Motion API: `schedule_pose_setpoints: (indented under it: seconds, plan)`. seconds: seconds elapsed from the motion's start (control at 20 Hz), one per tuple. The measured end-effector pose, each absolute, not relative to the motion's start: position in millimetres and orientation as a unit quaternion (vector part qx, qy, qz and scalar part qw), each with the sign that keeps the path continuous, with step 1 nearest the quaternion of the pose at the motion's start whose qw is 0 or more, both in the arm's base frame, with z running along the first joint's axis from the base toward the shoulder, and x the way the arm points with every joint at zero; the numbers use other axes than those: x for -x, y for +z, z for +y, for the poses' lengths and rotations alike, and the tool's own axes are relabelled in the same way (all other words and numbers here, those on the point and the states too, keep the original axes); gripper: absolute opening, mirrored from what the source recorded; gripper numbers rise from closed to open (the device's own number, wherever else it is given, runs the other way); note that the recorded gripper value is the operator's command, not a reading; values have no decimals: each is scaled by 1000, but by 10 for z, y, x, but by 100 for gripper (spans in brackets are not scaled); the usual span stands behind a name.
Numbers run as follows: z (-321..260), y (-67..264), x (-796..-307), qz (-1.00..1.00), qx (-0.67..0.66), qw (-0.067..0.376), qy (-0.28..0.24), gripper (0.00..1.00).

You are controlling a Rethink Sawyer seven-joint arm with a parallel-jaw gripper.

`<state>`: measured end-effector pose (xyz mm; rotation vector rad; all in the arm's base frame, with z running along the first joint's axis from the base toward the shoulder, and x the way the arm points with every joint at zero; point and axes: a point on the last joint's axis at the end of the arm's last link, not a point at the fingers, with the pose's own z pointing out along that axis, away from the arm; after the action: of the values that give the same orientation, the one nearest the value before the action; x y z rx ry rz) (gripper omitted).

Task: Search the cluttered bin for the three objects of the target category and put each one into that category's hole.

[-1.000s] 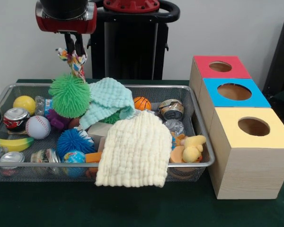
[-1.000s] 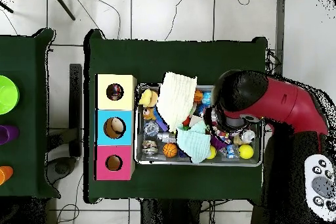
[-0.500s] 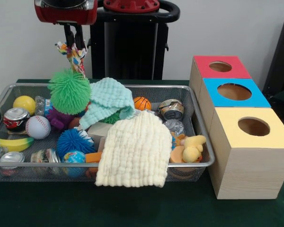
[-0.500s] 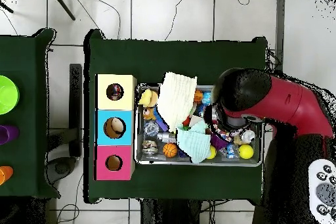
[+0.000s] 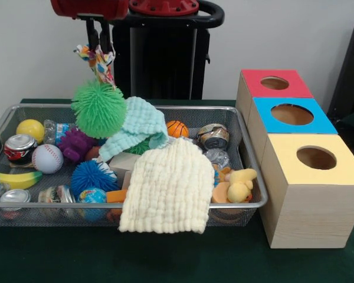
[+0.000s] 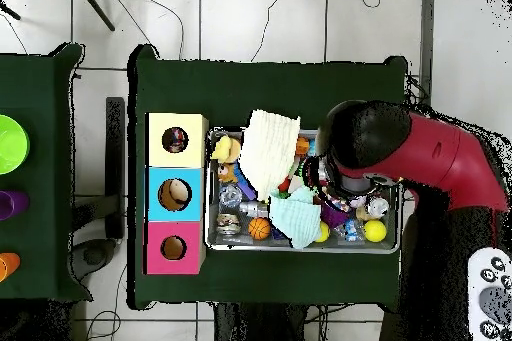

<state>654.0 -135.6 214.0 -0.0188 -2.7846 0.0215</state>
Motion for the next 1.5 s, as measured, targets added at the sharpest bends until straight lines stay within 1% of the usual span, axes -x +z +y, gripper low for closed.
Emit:
schedule_pose_setpoints:
  seconds: [0.7, 1.1, 1.5]
  plan:
    - [-1528, 2116, -6489, -983, 20, 180, 7, 0]
    - [-1535, 2119, -6486, -983, 21, 180, 7, 0]
    - [-1464, 2190, -6475, -984, 18, 178, 12, 0]
